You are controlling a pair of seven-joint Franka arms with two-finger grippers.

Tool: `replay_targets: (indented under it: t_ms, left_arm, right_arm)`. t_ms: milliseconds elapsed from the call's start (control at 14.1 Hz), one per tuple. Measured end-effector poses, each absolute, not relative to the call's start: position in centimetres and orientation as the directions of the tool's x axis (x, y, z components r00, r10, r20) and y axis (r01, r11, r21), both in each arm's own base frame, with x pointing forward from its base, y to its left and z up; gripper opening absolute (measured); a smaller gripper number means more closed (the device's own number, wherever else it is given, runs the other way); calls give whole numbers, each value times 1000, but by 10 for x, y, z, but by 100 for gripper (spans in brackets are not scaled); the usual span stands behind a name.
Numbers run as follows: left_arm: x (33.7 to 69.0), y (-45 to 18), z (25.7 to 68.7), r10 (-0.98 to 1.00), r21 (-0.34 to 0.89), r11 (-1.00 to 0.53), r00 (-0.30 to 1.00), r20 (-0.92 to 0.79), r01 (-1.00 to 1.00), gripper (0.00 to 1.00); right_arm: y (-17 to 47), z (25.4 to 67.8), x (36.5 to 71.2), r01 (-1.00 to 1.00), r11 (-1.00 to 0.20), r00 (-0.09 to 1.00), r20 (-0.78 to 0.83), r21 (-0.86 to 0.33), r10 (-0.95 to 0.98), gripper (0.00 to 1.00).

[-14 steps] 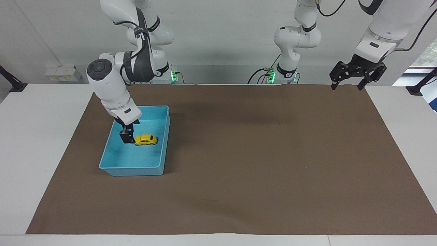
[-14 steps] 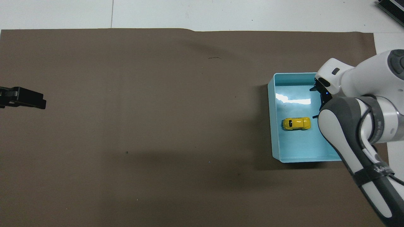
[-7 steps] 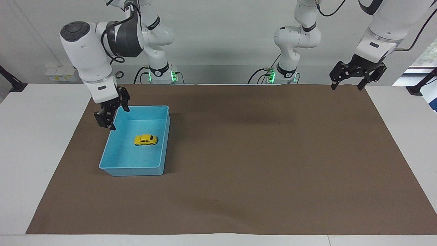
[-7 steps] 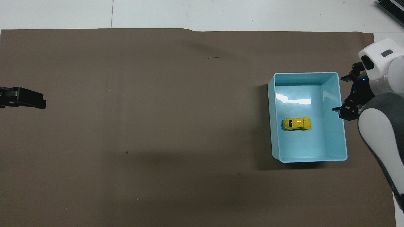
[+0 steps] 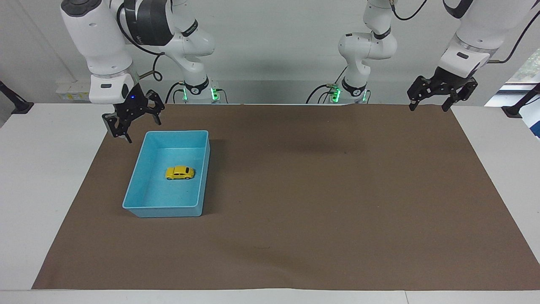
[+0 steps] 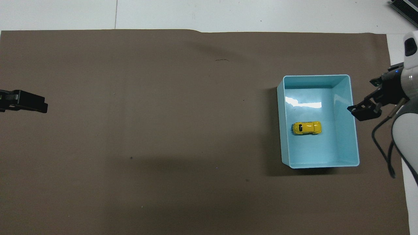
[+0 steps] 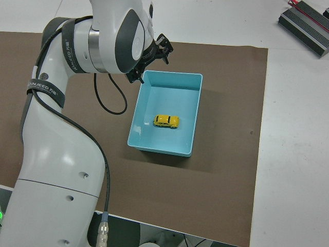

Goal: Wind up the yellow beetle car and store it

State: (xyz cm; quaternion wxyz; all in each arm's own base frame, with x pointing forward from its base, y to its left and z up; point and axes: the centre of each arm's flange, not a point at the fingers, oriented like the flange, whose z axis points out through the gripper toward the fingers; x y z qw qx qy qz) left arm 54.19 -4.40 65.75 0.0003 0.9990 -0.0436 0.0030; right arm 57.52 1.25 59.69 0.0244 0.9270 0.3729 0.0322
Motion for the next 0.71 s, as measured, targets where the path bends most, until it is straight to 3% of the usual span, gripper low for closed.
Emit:
replay_targets:
  t_ms: [212,707]
  left_arm:
    - [542,-44,658,-87,0,-996,996,6,-87,100]
    - [542,-44,658,-87,0,-996,996,6,-87,100]
  right_arm:
    - [17,607,573,545,-837,835,59,44,547,100]
    - [17,635,571,227,-974,969,101,10,227,100]
